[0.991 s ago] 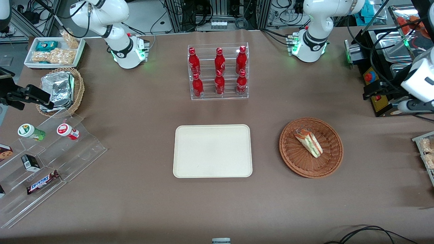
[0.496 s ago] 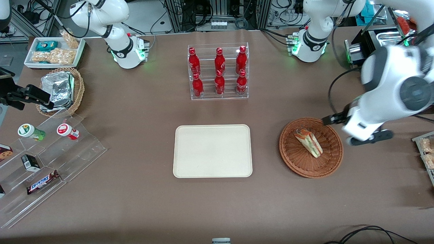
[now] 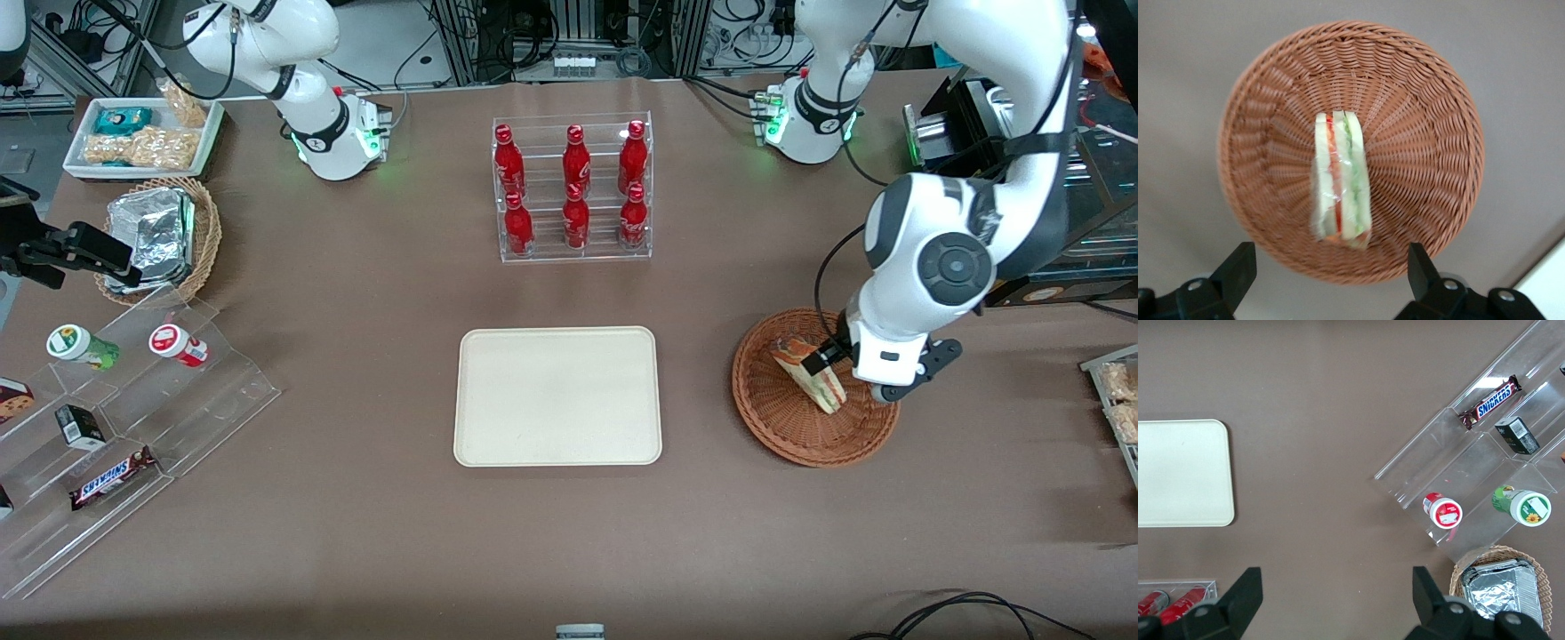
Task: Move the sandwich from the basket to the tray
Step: 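Move the left gripper down over the sandwich in the wicker basket, then close the left gripper on the wrapped sandwich and lift it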
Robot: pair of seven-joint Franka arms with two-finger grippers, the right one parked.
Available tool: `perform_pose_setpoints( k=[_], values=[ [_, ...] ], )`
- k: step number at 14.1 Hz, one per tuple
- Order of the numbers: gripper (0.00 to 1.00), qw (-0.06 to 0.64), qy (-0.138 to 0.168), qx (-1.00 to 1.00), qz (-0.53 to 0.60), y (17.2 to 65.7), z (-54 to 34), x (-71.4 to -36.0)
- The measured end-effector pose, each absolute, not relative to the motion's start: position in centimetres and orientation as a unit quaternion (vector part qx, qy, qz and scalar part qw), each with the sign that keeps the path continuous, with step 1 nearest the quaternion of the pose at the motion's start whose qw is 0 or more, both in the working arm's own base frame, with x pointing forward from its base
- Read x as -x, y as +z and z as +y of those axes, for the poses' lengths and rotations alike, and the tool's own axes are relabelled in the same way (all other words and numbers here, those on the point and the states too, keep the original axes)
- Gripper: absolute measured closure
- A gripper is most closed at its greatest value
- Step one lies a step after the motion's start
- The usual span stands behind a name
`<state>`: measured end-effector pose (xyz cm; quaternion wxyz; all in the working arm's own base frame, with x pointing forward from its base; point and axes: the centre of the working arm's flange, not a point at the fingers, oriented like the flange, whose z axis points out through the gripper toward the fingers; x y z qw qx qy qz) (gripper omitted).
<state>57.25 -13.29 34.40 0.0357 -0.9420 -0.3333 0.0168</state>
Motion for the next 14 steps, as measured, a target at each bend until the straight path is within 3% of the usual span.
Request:
perform_pose_setpoints(
  k=[3, 7, 8, 14],
  values=[
    [0.0, 0.026, 0.004, 0.926, -0.377, 30.5, -13.7, -55.3],
    [0.0, 0.032, 0.017, 0.924, -0.381, 26.7, -13.3, -54.5],
    [0.07, 0.033, 0.018, 0.923, -0.382, 26.4, -13.2, -54.6],
    [0.69, 0.04, 0.024, 0.921, -0.386, 27.2, -13.0, -55.8]
  ],
)
